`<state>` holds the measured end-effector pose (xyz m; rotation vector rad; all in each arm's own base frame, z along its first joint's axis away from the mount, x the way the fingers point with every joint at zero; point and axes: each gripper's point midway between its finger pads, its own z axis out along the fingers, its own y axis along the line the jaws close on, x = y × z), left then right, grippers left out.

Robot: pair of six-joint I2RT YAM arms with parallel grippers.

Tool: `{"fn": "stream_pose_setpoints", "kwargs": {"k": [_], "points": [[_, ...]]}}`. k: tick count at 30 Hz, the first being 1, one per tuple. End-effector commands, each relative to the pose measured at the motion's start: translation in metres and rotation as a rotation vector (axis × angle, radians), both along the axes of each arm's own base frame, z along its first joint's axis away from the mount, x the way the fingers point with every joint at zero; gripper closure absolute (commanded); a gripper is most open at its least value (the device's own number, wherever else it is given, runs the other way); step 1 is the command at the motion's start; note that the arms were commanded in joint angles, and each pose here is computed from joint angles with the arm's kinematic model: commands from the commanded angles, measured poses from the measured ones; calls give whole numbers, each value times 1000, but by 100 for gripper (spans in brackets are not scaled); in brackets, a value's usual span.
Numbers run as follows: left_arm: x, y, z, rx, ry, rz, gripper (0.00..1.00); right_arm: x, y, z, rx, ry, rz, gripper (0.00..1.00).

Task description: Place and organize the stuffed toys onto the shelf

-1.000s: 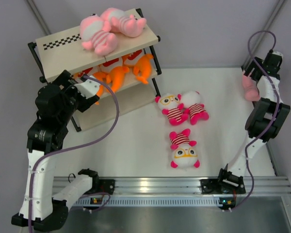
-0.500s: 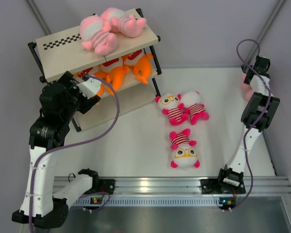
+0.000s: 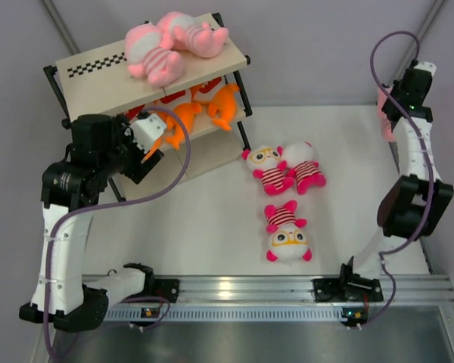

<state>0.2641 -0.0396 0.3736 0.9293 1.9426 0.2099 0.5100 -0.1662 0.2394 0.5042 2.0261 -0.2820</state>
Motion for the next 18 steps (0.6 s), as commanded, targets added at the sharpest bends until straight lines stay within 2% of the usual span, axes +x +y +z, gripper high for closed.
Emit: {"fn": "stream_pose_setpoints", "kwargs": {"k": [1,2,3,5,6,8,9,10,11,13,14,15,18], "points": [[-31,-16,-14,-62,116,-71,18,-47,43,141,-30,-312,6,100],[-32,-18,-16,-58,124,-78,18,-57,55,148,-27,-322,29,100],[-35,-24,-17,-54,131,-101,18,-75,84,177,-40,-382,88,100],[-36,-28,-14,-44,118,-115,18,-94,119,192,-51,-396,167,100],[-36,-33,-13,-32,112,-136,17,-111,163,208,-29,-428,263,100],[-35,-35,-4,-25,88,-146,16,-129,197,221,1,-449,323,100],[-33,-38,4,-30,70,-152,15,-146,235,227,49,-463,390,100],[-33,-40,8,-42,62,-154,14,-155,255,231,70,-475,429,100],[-32,-42,14,-62,55,-155,13,-172,302,235,120,-488,544,100],[-33,-51,32,-108,20,-185,10,-186,336,241,160,-506,590,100],[-34,-52,39,-126,5,-189,9,-201,376,238,187,-495,689,100],[-35,-54,51,-142,-28,-204,7,-206,388,238,191,-497,691,100],[-38,-51,68,-106,-100,-235,6,-225,453,231,220,-462,819,100]]}}
